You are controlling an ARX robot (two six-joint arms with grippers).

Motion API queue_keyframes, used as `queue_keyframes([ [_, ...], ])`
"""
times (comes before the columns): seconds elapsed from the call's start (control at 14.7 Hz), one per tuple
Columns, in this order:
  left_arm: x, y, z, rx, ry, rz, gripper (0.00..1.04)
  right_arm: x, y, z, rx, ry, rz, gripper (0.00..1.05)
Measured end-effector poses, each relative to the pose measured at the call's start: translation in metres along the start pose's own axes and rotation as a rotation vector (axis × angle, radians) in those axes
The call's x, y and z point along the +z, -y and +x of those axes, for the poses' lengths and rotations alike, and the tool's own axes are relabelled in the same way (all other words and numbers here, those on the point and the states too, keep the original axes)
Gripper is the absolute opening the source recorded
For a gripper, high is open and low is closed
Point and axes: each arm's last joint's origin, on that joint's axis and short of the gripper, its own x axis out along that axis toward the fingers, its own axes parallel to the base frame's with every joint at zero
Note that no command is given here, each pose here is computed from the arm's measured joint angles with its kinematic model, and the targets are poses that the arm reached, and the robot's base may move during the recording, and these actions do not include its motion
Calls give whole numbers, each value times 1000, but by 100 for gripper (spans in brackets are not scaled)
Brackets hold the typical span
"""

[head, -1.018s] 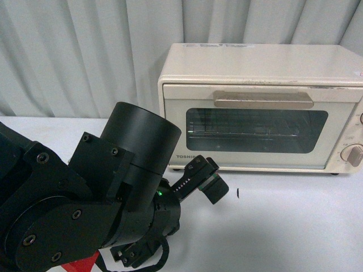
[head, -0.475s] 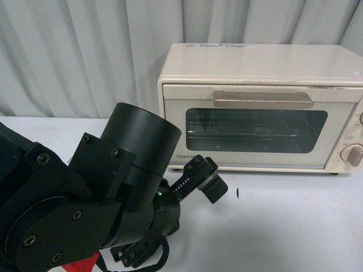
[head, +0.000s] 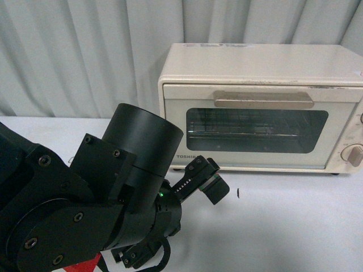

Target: Open oven

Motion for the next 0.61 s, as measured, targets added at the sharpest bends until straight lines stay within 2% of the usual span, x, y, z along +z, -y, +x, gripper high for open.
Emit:
queue_keyframes([
  [0.07,0,0,0,-1,-1,-1,98,21,-1,4,-6,52,90,98],
  [0.14,0,0,0,0,0,-1,98,38,-7,9,13,93,121,98],
  [0.27,0,0,0,0,-1,0,98,67,-26,34,73,102,104,98],
  [0.41,0,0,0,-1,-1,0,98,86,-52,69,89,72,-35,98],
  [0.48,0,0,0,-1,-1,0,98,124,-93,113,109,117,-397,98],
  [0.61,0,0,0,-1,-1,0,98,126,-98,119,111,119,-460,98],
])
